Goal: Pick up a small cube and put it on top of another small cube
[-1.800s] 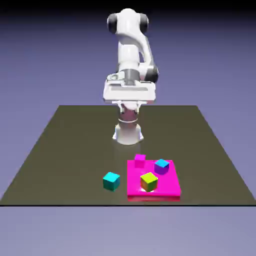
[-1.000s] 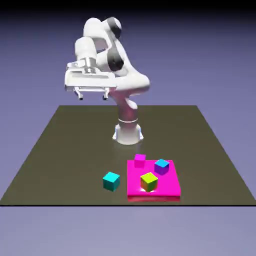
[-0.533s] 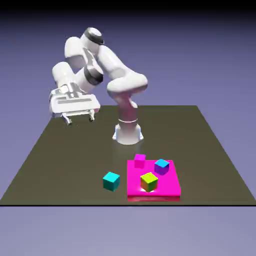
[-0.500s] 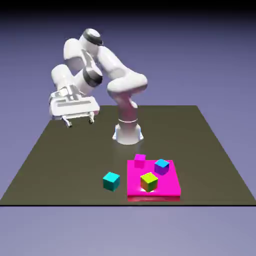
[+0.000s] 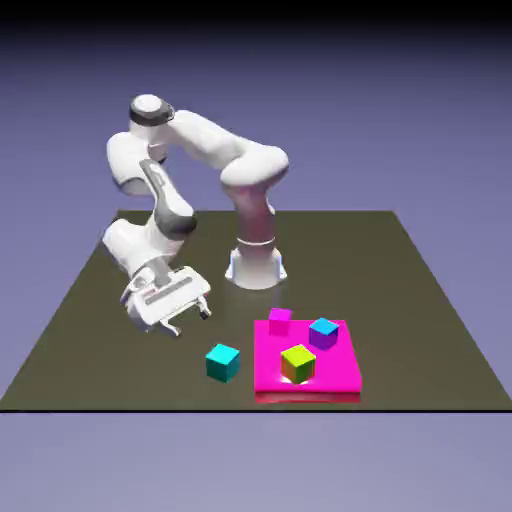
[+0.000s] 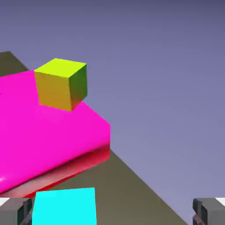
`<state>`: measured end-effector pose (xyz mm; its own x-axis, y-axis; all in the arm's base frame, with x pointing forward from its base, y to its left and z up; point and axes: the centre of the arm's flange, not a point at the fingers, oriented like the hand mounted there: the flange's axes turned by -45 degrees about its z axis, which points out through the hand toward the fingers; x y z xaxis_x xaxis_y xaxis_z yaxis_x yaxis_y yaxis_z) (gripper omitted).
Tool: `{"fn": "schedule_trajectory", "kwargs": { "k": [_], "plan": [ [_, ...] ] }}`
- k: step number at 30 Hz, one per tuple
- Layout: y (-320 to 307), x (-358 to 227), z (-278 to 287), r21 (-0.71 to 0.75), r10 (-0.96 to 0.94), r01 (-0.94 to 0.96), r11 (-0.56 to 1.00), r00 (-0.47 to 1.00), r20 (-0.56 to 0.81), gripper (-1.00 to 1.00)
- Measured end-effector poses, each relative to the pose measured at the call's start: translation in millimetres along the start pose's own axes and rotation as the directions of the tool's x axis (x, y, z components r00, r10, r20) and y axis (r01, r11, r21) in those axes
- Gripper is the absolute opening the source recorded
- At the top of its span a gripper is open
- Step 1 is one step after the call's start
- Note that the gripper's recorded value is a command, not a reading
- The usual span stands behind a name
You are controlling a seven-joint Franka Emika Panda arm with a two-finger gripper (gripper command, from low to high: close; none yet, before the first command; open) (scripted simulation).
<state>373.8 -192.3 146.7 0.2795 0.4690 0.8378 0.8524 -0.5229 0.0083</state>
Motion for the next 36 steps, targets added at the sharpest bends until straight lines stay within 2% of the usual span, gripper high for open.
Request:
{"fn": "schedule_trajectory", "kwargs": {
  "k": [3,8,9,11,16,22,28,33,34,36],
  "plan": [
    [-7,-11,12,0.031,-0.010,0.010,0.999,1.000,-0.005,0.00],
    [-8,-27,71,0.031,-0.010,0.010,0.999,1.000,-0.005,0.00],
    [-9,-27,73,0.031,-0.010,0.010,0.999,1.000,-0.005,-1.00],
    [-9,-27,73,0.032,-0.010,0.010,0.999,1.000,-0.005,-1.00],
    [-7,-11,15,0.032,-0.010,0.010,0.999,1.000,-0.005,-1.00],
    [-16,95,71,0.310,-0.193,0.194,0.931,0.981,-0.035,-1.00],
    [-68,202,129,0.564,-0.355,0.359,0.744,0.927,-0.122,-1.00],
    [-93,182,176,0.564,-0.355,0.359,0.744,0.927,-0.123,-1.00],
    [-96,180,180,0.564,-0.355,0.359,0.744,0.927,-0.122,1.00],
    [-96,180,180,0.563,-0.355,0.359,0.744,0.927,-0.122,1.00]
  ]
}}
